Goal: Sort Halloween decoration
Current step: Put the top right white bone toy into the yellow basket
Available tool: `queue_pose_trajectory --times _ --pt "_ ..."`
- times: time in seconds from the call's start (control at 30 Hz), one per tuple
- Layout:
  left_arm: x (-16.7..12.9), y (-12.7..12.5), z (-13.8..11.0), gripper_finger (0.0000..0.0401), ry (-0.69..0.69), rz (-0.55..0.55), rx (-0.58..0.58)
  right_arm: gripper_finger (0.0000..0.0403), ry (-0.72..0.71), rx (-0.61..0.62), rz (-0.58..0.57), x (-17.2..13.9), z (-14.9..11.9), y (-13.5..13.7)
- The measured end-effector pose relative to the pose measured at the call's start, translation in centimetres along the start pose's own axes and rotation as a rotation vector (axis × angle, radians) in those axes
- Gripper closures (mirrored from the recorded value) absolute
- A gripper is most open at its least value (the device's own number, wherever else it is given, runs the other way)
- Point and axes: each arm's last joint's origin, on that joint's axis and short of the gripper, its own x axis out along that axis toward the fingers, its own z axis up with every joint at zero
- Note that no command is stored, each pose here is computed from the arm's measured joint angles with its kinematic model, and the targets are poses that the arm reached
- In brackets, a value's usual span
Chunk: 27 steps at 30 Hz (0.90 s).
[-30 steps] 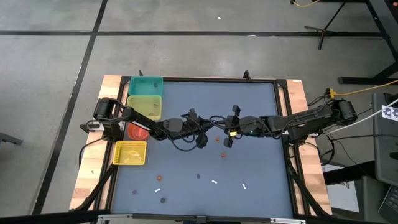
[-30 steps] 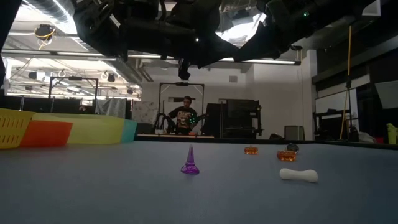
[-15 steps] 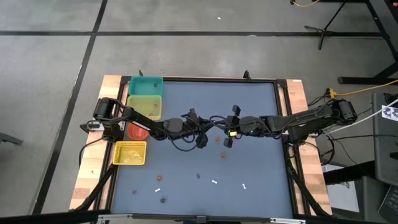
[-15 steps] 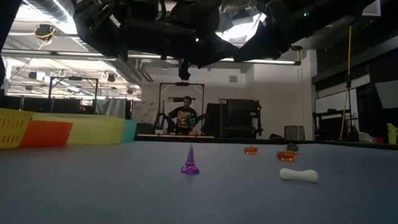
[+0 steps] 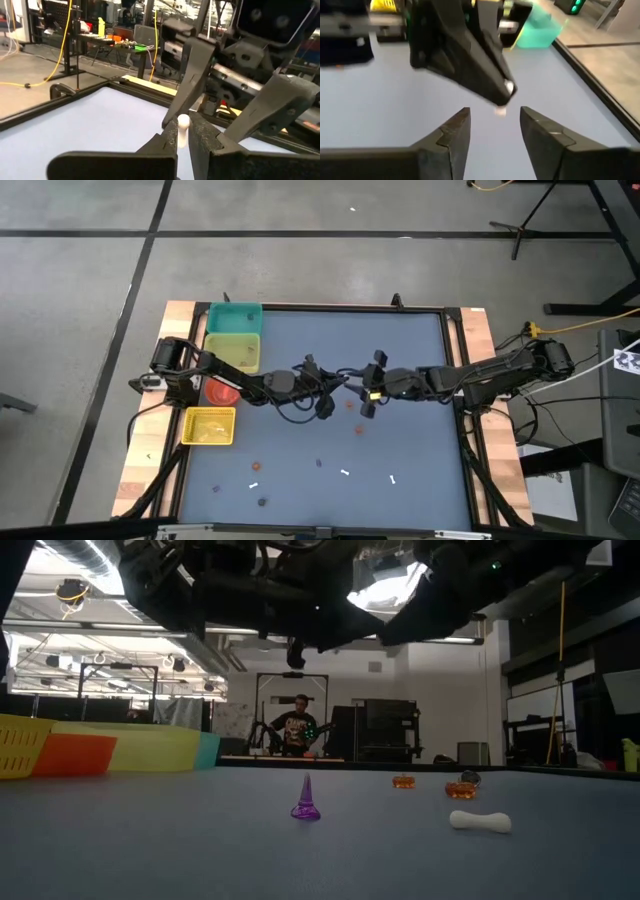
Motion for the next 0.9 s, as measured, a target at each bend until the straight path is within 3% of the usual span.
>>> queue_pose_trajectory --times 0.3,0.43,0.7,0.9 --pt "-0.1 0.0 0.6 0.0393 0.004 0.002 0.011 0.0226 0.139 -0.054 -0.002 -0.1 -1.4 -0.1" --pt "-0.4 0.1 0.7 0.0393 0.075 0.003 0.042 0.0226 0.194 -0.069 0.041 -0.2 -1.9 0.0" --pt "-3.4 -0.2 3.3 0.0393 0.339 -0.080 0.114 0.0226 0.240 -0.078 0.092 -0.3 -2.3 0.1" --pt "-8.5 0.1 5.2 0.0393 0.693 -0.122 0.028 0.0226 0.254 -0.083 0.090 -0.3 -2.5 0.0"
